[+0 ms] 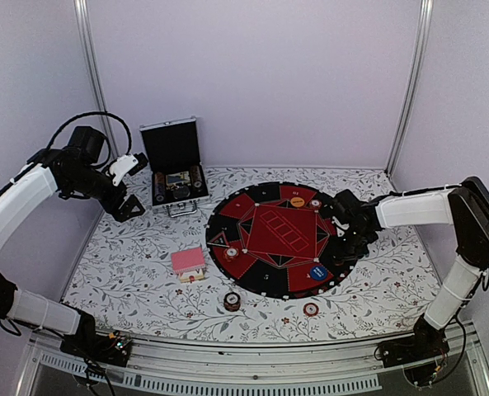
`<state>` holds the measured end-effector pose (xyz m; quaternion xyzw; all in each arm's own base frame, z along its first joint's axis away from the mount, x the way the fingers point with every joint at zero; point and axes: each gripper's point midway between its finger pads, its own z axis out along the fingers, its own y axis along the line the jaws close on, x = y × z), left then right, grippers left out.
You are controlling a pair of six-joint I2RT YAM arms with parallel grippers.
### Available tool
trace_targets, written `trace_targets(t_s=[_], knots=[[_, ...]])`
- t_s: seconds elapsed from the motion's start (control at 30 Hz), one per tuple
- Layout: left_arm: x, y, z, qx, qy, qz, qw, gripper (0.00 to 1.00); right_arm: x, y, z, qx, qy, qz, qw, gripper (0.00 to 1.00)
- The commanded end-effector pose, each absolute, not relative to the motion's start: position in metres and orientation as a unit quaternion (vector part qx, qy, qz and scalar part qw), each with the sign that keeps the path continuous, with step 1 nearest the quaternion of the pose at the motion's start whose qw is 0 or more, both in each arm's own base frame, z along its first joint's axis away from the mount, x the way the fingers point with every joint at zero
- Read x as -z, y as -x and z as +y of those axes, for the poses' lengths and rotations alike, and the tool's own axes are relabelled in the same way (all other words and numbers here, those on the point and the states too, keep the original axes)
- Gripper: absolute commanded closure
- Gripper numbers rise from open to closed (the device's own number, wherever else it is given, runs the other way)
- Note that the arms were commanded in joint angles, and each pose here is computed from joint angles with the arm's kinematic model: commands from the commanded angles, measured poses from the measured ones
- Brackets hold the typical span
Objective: Distribute texas hold em gaming equipment
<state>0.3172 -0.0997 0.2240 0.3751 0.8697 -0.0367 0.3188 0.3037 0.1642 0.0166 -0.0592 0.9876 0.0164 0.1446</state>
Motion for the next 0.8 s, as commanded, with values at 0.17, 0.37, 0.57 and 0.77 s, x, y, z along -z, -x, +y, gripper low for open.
trace_targets(t_s=[0.17,0.37,0.57,0.77], knots=[[-0.225,-0.315,-0.103,0.036,-0.383,0.867,0.317,0.00,-0.010,-0.272,0.160,-0.036,0.059,0.992,0.102,0.87],[-0.224,-0.314,-0.103,0.037,-0.383,0.867,0.317,0.00,-0.011,-0.273,0.160,-0.032,0.062,0.992,0.101,0.82],[-0.224,-0.314,-0.102,0.034,-0.382,0.868,0.316,0.00,-0.019,-0.280,0.161,-0.027,0.061,0.992,0.110,0.54],[-0.223,-0.314,-0.100,0.029,-0.382,0.869,0.314,0.00,-0.052,-0.297,0.159,-0.014,0.059,0.987,0.148,0.30]])
